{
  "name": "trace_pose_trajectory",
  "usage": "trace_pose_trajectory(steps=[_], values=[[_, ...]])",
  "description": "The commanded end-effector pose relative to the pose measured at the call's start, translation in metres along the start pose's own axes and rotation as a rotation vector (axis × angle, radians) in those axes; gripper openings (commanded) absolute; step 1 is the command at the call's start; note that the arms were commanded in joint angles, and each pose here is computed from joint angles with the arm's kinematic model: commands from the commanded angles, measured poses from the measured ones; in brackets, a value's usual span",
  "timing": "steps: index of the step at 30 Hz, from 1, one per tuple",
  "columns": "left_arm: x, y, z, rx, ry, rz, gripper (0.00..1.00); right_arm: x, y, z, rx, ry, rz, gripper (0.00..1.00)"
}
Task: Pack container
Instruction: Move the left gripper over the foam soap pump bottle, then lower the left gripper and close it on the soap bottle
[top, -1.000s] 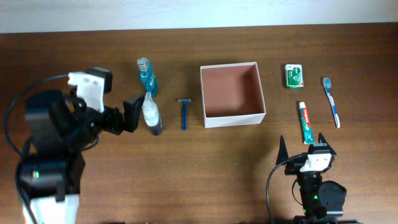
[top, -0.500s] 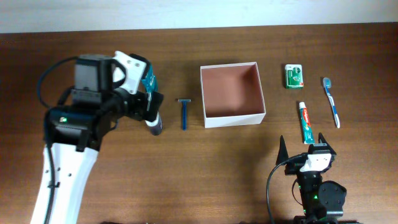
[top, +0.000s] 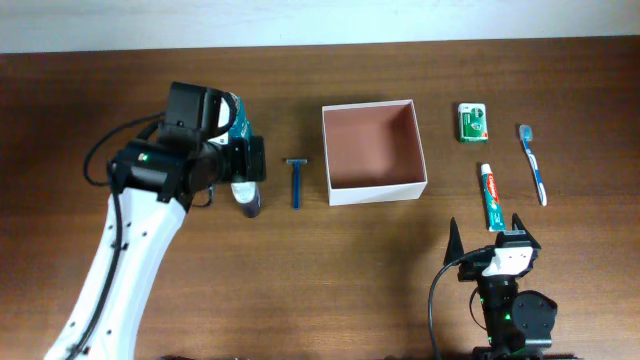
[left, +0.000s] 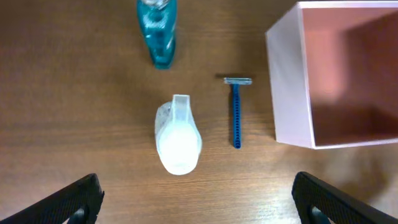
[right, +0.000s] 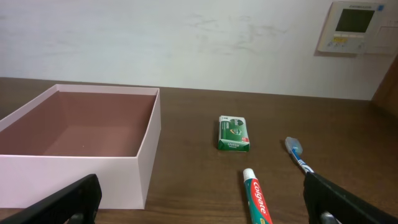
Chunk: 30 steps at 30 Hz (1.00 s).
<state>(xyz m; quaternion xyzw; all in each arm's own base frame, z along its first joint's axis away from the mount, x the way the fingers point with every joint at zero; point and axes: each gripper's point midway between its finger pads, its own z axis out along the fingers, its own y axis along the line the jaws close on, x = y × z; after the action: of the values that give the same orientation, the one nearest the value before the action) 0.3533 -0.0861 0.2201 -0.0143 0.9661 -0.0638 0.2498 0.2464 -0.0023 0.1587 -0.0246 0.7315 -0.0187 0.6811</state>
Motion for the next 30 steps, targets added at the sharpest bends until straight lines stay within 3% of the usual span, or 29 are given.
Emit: trace_pose_trajectory(steps=[1, 6, 13, 19, 24, 30], values=[[-0.003, 0.005, 0.016, -0.04, 0.028, -0.072, 0.99, 0.001, 0.003, 0.0, -0.014, -0.002, -0.003, 0.99], [0.003, 0.008, 0.039, -0.067, 0.088, -0.071, 0.99, 0.001, 0.003, 0.0, -0.014, -0.002, -0.003, 0.99], [-0.001, 0.031, 0.041, -0.203, 0.065, -0.069, 1.0, 0.001, 0.003, 0.0, -0.014, -0.002, -0.003, 0.99], [0.0, 0.029, 0.042, -0.189, 0.069, -0.07, 1.0, 0.001, 0.003, 0.0, -0.014, -0.002, -0.003, 0.99], [0.002, 0.003, 0.048, -0.039, 0.102, 0.023, 0.99, 0.001, 0.003, 0.0, -0.014, -0.002, -0.003, 0.99], [0.011, 0.006, 0.067, -0.055, 0.159, 0.023, 1.0, 0.001, 0.003, 0.0, -0.014, -0.002, -0.003, 0.99]])
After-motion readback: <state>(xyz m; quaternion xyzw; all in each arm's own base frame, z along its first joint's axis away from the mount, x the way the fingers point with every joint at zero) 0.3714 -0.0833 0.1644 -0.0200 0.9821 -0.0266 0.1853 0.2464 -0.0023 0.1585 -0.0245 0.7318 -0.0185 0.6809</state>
